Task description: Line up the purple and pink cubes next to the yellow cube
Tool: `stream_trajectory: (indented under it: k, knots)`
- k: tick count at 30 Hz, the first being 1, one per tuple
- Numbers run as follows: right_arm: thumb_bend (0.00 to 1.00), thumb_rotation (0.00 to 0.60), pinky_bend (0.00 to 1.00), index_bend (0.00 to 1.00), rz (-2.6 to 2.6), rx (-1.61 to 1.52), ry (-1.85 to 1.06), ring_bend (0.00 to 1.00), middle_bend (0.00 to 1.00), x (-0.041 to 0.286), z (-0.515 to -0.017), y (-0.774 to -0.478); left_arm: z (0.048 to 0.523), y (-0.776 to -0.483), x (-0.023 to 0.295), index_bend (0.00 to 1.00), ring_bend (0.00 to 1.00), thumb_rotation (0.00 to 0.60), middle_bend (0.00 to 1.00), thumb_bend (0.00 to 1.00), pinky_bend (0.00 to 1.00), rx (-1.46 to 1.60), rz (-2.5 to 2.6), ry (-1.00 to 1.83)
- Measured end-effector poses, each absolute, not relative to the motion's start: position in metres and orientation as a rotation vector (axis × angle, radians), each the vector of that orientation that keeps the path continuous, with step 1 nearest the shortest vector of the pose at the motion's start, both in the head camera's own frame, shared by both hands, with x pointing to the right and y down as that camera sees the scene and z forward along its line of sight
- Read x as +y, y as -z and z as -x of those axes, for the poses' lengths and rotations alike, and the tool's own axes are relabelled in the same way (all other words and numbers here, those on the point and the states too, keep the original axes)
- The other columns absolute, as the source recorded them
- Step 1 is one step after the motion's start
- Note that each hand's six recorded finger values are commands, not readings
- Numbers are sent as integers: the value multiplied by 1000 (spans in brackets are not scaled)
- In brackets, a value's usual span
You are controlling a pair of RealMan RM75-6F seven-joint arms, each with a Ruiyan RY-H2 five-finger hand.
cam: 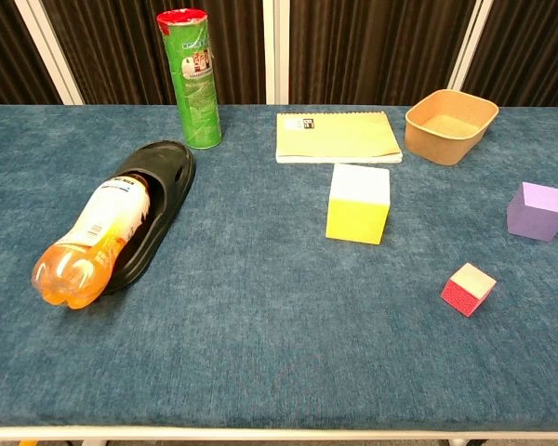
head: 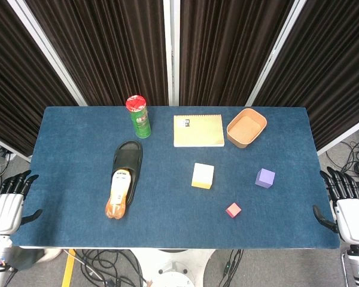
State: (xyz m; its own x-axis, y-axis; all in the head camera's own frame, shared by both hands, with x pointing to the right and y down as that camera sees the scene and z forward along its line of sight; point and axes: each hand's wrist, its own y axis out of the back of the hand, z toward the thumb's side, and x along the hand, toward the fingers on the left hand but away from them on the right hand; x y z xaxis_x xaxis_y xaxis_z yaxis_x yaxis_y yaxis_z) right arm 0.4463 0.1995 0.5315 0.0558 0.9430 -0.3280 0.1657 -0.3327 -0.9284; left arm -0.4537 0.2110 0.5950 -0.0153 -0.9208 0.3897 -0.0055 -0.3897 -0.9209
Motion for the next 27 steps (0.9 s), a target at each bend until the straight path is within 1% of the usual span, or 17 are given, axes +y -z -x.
stream_trajectory:
  k: [10,15,19,27]
  knots:
    - [265,600,0,0,1591,-1149,-1359,0,31,205,-451,-530,451,-595,209,215,149,600,215,29,164,1004,1495,1498]
    - [195,600,0,0,1584,-1162,-1380,0,57,202,-450,-535,452,-595,211,215,149,600,216,29,164,1007,1495,1497]
    - [146,600,0,22,1605,-1134,-1467,0,70,200,-448,-551,452,-595,213,216,149,600,216,30,164,1010,1499,1501]
    - [128,600,0,102,1647,-1015,-1655,0,73,177,-434,-605,457,-596,219,216,149,600,216,30,165,1020,1501,1514]
